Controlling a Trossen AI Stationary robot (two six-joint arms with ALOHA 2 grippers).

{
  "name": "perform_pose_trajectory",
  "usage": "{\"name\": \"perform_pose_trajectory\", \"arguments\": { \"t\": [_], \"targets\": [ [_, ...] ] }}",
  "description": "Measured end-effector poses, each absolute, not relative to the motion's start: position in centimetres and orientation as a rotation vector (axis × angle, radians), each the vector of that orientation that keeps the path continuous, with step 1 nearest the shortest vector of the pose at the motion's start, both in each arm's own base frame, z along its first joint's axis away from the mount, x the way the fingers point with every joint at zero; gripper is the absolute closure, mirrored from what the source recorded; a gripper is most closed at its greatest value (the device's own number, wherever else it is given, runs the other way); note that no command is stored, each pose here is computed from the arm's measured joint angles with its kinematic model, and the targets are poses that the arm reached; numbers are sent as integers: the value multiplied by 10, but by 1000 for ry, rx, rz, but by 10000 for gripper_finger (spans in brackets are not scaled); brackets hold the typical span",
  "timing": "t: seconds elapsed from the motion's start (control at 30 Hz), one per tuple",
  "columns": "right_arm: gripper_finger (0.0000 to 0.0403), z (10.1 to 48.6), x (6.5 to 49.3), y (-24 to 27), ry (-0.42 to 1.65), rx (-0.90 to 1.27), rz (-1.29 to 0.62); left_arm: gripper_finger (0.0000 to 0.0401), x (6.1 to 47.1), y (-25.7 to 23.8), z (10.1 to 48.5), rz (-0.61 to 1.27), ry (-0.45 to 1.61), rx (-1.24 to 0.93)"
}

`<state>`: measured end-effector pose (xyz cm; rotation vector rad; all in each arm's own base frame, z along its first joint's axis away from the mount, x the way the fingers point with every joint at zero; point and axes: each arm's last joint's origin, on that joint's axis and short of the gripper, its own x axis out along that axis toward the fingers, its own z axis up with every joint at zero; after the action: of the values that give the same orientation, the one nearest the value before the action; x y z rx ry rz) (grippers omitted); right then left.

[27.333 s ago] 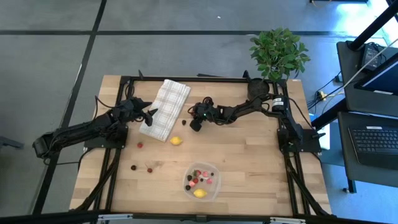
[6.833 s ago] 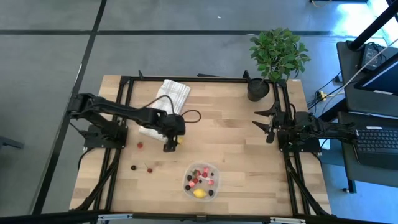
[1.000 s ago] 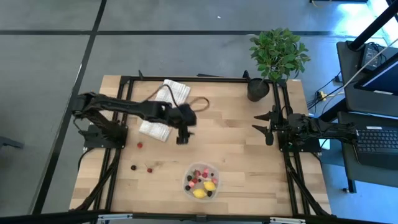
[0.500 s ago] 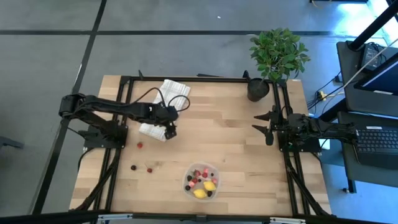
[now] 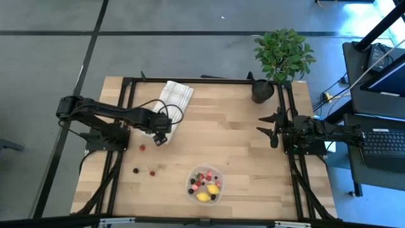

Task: Pick and placing Produce into tupperware
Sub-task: Put the strawberry into the transparent bin

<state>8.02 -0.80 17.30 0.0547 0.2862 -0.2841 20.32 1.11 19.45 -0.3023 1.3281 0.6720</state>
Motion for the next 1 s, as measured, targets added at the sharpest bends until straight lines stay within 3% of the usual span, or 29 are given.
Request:
{"name": "perform_pose_trajectory", "arguments": {
  "t": [0.43, 0.67, 1.0],
  "targets": [
    [184, 171, 80, -8, 314, 3, -277, 125, 160, -26, 222, 808, 1264, -548],
    [184, 171, 80, -8, 312, 1, -277, 125, 152, -42, 221, 829, 1346, -661],
    [184, 171, 80, -8, 314, 4, -278, 125, 144, -46, 202, 1065, 1284, -842]
  ]
}}
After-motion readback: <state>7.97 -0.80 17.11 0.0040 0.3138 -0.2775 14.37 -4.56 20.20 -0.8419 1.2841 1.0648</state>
